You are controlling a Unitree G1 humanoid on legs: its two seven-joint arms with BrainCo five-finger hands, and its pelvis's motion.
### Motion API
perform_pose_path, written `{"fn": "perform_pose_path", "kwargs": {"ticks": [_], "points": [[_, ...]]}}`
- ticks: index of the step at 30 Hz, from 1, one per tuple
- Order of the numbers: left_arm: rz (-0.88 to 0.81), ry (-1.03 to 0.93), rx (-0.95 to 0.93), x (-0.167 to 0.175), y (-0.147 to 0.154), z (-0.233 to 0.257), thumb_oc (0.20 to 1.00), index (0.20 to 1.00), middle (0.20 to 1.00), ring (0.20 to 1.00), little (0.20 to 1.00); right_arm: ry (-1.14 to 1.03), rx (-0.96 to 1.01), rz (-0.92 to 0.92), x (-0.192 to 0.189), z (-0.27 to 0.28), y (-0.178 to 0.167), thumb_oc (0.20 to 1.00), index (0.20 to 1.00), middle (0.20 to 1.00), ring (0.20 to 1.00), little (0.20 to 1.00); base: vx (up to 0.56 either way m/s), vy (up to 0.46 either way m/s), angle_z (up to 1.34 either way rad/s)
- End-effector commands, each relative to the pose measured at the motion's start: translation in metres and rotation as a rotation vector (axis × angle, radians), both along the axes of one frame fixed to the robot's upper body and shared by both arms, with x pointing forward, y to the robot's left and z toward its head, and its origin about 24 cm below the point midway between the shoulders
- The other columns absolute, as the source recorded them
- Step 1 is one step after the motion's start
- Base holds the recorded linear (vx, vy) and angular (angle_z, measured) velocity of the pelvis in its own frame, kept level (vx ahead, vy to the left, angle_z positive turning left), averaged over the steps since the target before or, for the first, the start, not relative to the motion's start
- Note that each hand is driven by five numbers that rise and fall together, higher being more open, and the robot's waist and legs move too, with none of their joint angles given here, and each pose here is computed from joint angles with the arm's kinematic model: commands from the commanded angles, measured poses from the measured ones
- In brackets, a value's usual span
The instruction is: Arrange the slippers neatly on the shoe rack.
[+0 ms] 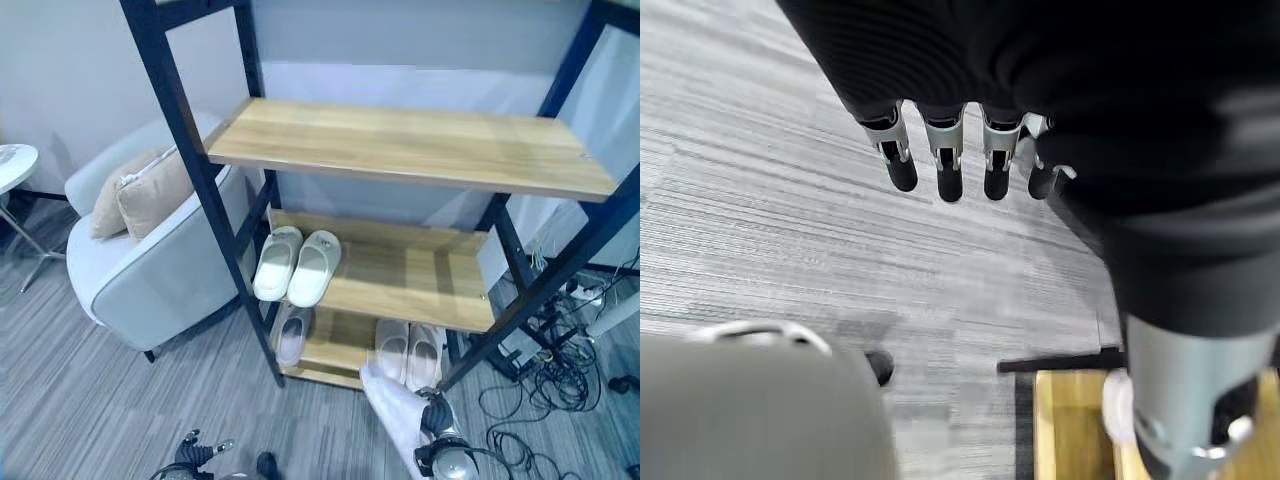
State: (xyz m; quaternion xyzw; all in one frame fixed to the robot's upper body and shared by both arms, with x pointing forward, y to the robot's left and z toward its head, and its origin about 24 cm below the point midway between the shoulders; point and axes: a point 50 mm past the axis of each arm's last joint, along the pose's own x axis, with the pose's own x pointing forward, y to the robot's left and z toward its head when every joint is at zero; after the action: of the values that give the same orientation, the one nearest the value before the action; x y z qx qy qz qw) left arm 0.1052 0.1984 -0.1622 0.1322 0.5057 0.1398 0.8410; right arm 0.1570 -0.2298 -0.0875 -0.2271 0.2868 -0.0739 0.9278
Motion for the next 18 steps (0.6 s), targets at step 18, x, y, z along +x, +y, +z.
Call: {"fn": "perform_pose_path", "kwargs": {"ticks": [18], "points": [[-0.082, 0.298, 0.038, -0.083, 0.004, -0.013, 1.000, 1.000, 1.000, 1.000, 1.000, -0.160, 0.051, -0.042, 0.016, 0.000, 0.024, 0.200, 0.200, 0.200, 0.200, 0.200, 0.02, 0.116, -0.16]]}}
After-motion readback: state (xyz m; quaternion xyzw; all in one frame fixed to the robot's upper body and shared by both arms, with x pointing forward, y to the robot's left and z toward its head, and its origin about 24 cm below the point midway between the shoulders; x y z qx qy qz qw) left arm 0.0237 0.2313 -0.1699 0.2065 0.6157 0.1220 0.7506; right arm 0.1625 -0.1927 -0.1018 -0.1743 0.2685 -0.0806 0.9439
